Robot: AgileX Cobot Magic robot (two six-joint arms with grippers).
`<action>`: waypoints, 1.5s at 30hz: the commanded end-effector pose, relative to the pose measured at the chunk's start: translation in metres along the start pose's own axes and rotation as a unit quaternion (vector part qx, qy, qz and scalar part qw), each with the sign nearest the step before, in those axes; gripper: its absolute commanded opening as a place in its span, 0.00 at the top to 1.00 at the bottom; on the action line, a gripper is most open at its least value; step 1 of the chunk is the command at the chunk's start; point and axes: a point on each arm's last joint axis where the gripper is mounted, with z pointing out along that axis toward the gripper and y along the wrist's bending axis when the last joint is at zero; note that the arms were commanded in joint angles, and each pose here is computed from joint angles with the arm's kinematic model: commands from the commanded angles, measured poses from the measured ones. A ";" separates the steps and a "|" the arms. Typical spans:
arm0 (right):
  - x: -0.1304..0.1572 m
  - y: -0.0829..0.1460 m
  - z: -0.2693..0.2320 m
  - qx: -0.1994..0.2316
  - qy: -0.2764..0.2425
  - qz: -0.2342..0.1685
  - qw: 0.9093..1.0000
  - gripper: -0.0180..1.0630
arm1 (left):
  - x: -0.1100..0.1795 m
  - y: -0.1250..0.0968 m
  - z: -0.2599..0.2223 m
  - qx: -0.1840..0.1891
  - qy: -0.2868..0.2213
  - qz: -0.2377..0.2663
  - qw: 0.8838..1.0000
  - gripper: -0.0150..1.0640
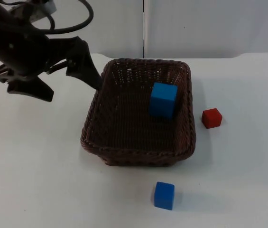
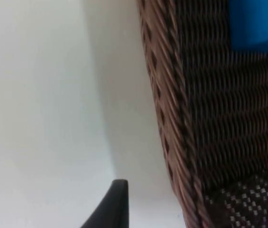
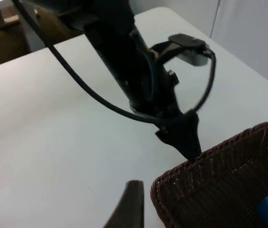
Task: Pick up the basket with the left hand and place the largest block into the basket with the right hand.
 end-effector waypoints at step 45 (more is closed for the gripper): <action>0.133 0.017 -0.104 0.002 -0.073 0.046 0.996 0.24 | 0.125 -0.077 -0.218 -0.067 -0.294 0.176 0.937 0.07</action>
